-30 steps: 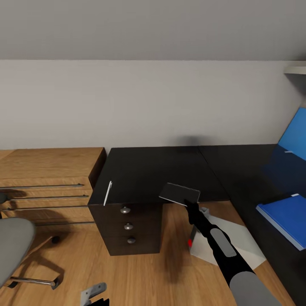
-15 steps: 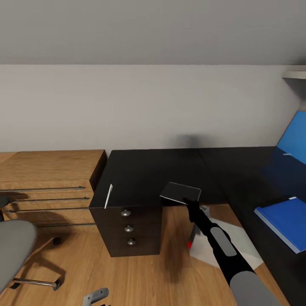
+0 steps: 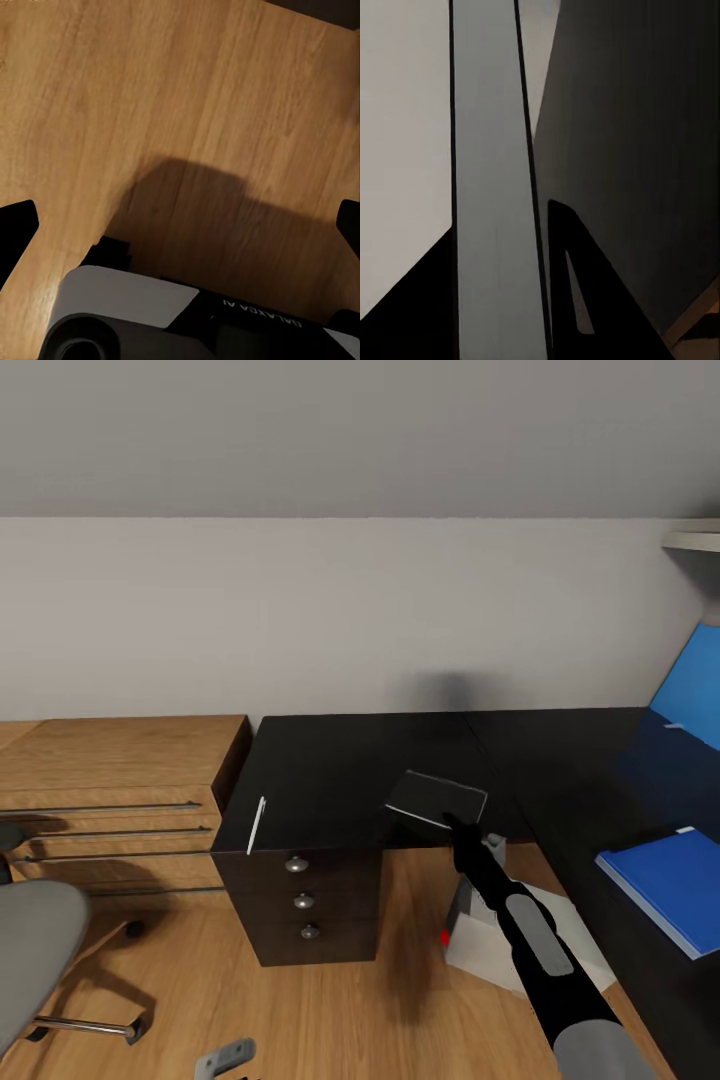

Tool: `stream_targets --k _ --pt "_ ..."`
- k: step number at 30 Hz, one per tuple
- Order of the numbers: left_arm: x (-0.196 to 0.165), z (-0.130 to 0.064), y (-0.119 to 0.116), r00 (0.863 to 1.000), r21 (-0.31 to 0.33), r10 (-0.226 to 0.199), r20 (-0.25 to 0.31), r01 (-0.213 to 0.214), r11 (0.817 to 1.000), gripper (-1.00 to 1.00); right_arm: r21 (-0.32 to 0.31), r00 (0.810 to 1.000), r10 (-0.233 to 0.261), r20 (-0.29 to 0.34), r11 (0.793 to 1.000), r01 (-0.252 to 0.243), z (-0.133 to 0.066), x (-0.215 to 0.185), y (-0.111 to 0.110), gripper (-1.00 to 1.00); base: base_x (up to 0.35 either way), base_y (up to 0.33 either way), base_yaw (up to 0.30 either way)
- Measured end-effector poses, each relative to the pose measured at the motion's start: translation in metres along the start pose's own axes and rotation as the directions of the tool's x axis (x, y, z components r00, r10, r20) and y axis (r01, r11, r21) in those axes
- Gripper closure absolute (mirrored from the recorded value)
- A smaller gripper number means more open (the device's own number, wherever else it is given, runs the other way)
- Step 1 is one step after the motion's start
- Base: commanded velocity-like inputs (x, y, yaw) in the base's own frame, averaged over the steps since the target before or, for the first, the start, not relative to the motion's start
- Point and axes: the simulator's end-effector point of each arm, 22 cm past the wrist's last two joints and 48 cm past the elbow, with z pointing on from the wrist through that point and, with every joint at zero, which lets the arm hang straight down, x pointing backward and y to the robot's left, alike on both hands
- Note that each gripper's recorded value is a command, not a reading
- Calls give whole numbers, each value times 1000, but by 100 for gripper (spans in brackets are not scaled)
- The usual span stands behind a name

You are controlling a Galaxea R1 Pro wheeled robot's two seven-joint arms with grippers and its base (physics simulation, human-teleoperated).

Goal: In the bedroom, organize the workspace by keeping the computer under the desk, ensuring the monitor is on the desk, placing the keyboard on the desk next to the monitor, placing the mouse on the desk next to the keyboard, moving the folder from the swivel chair onto the desk next to the mouse, stacking the notebook on top of the folder with the pen on top of the notebook, and positioning the swivel chair next to the desk.

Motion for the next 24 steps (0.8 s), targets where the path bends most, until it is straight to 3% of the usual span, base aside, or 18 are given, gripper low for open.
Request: stream_targets --k 5,13,19,24 --pt "2 5 7 1000 -17 -18 25 19 1000 -100 17 997 -28 72 999 27 -5 -23 6 100 0 0 -54" --pt "1 6 8 999 -21 -28 43 29 999 -100 29 981 -35 191 999 30 -23 -73 12 100 0 0 -222" --pt "1 6 8 999 -21 -28 44 29 999 -100 61 973 -47 224 998 34 -33 -93 7 100 0 0 -263" --pt "1 6 9 999 -22 -27 44 28 999 -100 95 962 -35 272 995 9 -43 -118 1 100 0 0 -264"
